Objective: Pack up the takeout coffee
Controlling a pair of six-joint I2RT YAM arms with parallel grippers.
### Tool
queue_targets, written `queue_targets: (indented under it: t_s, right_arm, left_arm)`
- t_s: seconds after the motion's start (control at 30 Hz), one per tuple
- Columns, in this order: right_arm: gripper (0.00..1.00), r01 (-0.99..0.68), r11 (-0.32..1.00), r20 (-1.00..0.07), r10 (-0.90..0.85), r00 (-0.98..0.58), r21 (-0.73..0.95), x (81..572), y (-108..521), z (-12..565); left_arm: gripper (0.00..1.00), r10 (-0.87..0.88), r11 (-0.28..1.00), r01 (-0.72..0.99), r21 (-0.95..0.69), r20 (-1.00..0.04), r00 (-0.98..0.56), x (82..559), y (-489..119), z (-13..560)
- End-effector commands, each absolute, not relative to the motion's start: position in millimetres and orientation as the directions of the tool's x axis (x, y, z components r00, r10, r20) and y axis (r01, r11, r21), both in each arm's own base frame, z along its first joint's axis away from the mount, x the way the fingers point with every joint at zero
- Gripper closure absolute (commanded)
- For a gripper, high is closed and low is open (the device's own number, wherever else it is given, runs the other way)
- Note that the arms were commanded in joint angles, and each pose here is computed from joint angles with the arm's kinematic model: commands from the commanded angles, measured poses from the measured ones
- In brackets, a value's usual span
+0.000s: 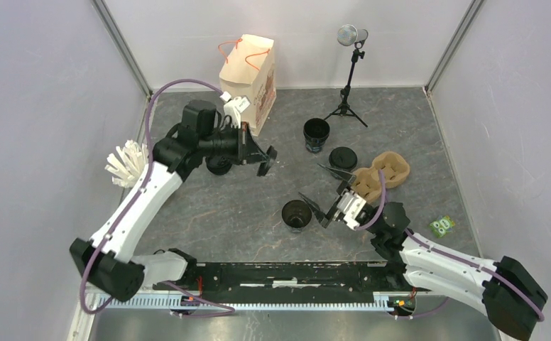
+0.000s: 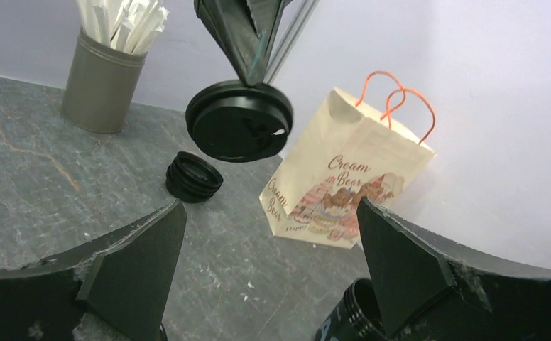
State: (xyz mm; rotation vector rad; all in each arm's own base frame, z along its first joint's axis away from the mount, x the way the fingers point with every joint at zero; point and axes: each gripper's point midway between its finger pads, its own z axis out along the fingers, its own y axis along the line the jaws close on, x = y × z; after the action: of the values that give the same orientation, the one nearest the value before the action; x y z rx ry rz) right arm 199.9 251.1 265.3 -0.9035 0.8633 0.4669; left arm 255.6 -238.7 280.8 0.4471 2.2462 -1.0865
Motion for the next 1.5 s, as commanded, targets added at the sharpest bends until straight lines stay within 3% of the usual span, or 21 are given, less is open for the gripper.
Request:
queue_targets:
  t_s: [0.0,0.3,0.6,1.0,1.13,1.2,1.33,1.47]
  right_arm:
    - [0.02,-0.532,0.616,-0.648,0.045,0.76,-0.581,189,249,311]
    - [0.02,-0.51,0.582,-0.613,0.025,0.79,-0.633,183,272,309]
    - [0.02,-0.472,0.676,-0.6,0.055,0.798,-0.566,176,259,319]
    - [0.02,-0.466,0.651,-0.609,0.007,0.793,-0.599,175,266,302]
    - [0.05,-0.517,0.597,-0.658,-0.023,0.753,-0.613,184,287,289]
    - [0.09,-0.55,0.575,-0.685,-0.025,0.728,-0.606,184,292,277]
    - [0.09,-0.569,0.632,-0.732,0.004,0.681,-0.526,185,275,273]
    - [0.09,-0.59,0.711,-0.851,-0.024,0.525,-0.384,204,259,263]
  left_arm:
    - [0.98,-0.048,0.389,0.611,-0.689,-0.678,-0.734,217,-270,339]
    - [0.98,-0.028,0.268,0.658,-0.703,-0.689,-0.724,168,-297,352]
    - [0.98,-0.032,0.249,0.66,-0.709,-0.687,-0.726,163,-311,352]
    - [0.98,-0.058,0.253,0.659,-0.708,-0.691,-0.721,168,-315,356]
    - [0.98,-0.048,0.37,0.665,-0.649,-0.728,-0.684,180,-304,338]
    - [0.97,-0.045,0.536,0.63,-0.562,-0.764,-0.644,199,-283,318]
    - [0.76,-0.034,0.741,0.523,-0.422,-0.801,-0.598,226,-242,293]
    - [0.55,-0.033,0.78,0.496,-0.381,-0.818,-0.575,232,-230,287]
